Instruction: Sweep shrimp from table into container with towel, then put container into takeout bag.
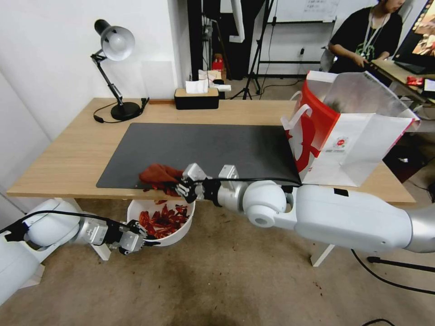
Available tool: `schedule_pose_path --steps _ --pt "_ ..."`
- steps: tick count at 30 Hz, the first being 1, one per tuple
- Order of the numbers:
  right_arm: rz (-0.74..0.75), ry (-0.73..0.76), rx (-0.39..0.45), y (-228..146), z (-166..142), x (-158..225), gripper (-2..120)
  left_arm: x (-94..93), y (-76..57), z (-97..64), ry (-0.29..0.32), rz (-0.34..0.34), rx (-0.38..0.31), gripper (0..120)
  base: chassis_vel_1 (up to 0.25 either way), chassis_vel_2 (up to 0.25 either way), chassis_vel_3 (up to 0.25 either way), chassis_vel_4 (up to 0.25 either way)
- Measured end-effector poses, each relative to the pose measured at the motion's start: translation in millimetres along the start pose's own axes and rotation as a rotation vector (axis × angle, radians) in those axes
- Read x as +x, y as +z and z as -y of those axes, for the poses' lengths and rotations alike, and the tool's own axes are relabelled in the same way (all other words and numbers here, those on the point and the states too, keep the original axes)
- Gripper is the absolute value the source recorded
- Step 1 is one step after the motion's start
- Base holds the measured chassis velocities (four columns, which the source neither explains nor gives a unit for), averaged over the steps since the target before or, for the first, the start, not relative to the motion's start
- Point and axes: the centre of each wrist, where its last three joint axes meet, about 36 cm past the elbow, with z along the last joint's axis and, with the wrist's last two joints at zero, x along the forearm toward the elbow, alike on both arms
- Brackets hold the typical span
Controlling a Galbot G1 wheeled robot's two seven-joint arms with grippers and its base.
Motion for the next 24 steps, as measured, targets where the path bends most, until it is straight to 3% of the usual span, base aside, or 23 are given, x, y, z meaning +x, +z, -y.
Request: schedule_pose_path --steps 12,24 --pt "0.019 0.119 0.021 1 46 12 4 -4.0 -1.9 5.2 0.012 0.006 0.004 0 0.000 0.000 0.000 0.000" --pt "-0.021 0.258 0.009 42 98 23 4 -7.6 -4.4 8.5 0.018 0.012 0.008 0 0.000 0.000 0.000 0.000"
